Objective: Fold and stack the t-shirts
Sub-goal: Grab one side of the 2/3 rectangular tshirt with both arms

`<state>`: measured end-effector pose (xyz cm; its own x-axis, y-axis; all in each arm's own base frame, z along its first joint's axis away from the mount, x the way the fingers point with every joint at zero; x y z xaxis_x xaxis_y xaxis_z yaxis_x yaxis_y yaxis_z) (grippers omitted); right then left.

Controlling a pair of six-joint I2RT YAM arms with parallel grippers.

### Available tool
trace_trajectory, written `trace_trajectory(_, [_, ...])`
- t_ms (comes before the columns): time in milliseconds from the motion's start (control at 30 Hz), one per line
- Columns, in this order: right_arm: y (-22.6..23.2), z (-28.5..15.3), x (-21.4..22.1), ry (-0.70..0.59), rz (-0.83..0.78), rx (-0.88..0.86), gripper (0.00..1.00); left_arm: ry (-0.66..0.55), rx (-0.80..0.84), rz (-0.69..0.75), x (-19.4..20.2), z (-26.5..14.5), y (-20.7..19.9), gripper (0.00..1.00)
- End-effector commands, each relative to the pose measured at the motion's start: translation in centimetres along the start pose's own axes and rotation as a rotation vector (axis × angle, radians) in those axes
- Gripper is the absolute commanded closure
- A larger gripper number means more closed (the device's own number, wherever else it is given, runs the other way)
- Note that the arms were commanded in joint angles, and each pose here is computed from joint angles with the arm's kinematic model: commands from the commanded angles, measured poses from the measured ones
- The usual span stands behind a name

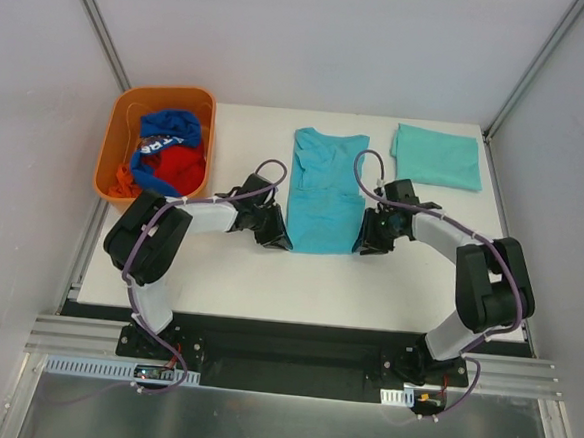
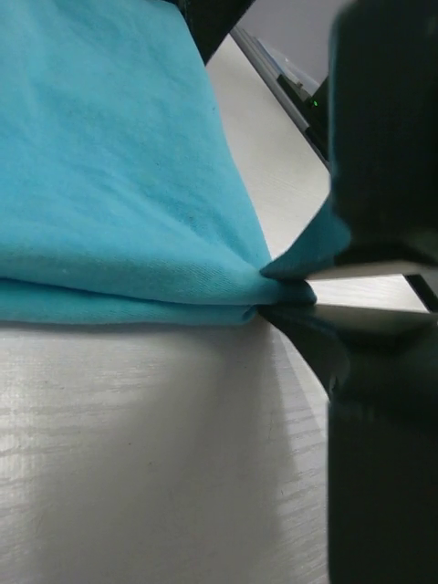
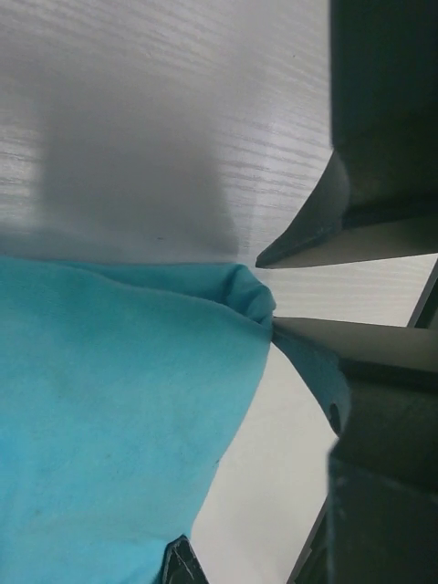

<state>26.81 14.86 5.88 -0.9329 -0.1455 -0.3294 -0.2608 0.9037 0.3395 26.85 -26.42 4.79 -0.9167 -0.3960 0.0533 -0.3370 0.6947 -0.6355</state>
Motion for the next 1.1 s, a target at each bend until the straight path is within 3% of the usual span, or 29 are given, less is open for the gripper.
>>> trace_trajectory(0, [0.6,0.3,-1.3,-0.021,-0.024,-0.035,0.7,0.012,0.001,0.022,-0.2,0.6,-0.2,1.0])
trace_trajectory(100, [0.5,0.8,-1.0,-0.009,-0.019,-0.042,0.8,0.012,-0.005,0.024,-0.1,0.6,0.1,1.0])
trace_trajectory(200, [0.5,1.4,-0.7,-0.002,-0.005,-0.052,0.99,0.006,-0.007,0.028,0.0,0.4,0.3,1.0])
trace_trajectory(533, [1.3,-0.5,2.5,-0.074,-0.028,-0.024,1.0,-0.015,0.014,0.059,2.1,-1.5,1.1,1.0])
trace_trajectory(767, [3.6,-4.4,8.4,-0.129,-0.111,-0.015,0.99,-0.082,0.051,0.101,7.5,-5.3,2.7,1.0])
trace_trajectory(900, [5.1,-6.0,11.9,-0.111,-0.115,0.007,1.0,-0.034,0.113,0.089,11.8,-6.9,3.1,1.0])
trace_trajectory(1067, [6.3,-10.0,11.8,-0.281,-0.134,0.019,0.99,-0.111,0.277,0.142,12.8,-11.3,0.9,1.0])
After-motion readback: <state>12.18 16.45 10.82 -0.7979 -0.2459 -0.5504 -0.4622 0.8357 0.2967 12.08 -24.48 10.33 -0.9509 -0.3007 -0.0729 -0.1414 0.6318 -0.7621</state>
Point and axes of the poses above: each gripper's point midway between its finger pads, its own z axis out along the fingers, its own y axis along the line the jaws close on, x = y × z, the point moved 3 cm from there along -z, back along the fingers, and after that the axes turned 14 degrees about -z, right-handed, at the moved point
